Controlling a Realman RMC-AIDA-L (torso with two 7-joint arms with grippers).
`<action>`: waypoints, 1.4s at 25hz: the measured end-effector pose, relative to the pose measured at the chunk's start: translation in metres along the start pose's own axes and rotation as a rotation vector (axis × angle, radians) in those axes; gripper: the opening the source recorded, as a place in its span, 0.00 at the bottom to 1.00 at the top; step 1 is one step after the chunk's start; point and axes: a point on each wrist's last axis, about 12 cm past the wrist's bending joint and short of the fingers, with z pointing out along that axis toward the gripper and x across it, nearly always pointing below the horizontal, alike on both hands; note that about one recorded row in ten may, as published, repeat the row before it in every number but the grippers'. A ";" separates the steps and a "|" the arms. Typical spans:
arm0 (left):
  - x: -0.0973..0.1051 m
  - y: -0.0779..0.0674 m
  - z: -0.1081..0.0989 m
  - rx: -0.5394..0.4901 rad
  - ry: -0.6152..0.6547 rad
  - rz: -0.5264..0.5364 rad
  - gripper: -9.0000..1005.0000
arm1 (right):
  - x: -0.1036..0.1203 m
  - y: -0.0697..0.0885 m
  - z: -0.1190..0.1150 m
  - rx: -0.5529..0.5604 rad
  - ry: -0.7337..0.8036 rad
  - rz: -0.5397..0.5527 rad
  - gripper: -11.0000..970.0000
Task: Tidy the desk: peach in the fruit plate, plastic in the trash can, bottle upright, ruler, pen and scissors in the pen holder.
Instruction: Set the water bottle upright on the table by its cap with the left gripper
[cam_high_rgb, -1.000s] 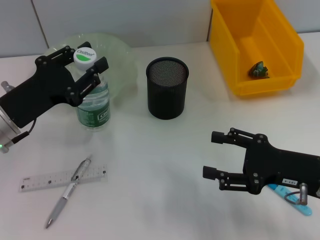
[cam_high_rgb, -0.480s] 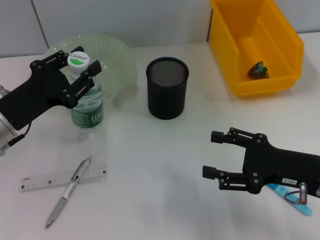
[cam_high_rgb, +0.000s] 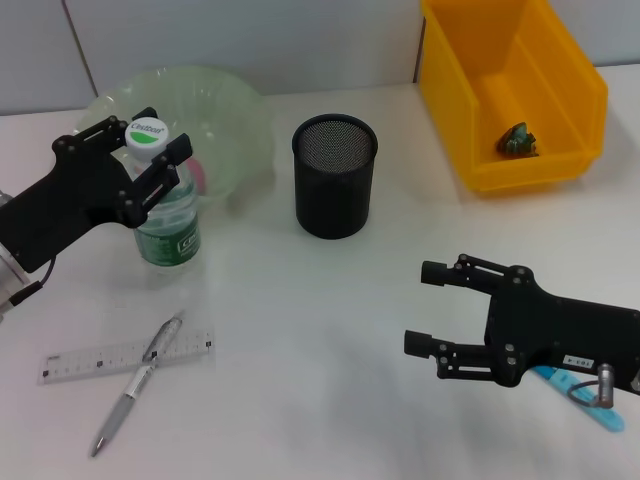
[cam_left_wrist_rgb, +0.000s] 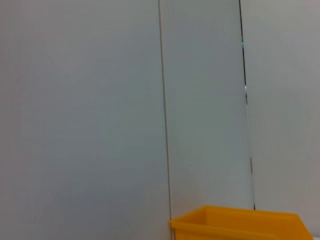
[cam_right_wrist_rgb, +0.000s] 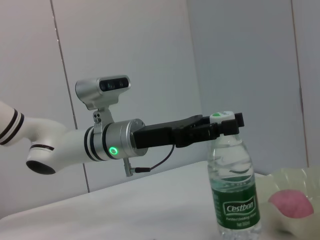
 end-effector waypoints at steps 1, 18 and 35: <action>0.002 -0.001 -0.004 -0.008 0.006 -0.005 0.45 | 0.000 0.000 0.000 0.000 0.000 0.000 0.86; 0.004 0.004 -0.021 -0.061 0.009 -0.014 0.45 | 0.000 0.000 0.000 0.000 0.000 0.001 0.86; 0.004 0.006 -0.022 -0.071 0.009 -0.016 0.45 | -0.001 -0.001 0.001 -0.003 -0.001 0.006 0.86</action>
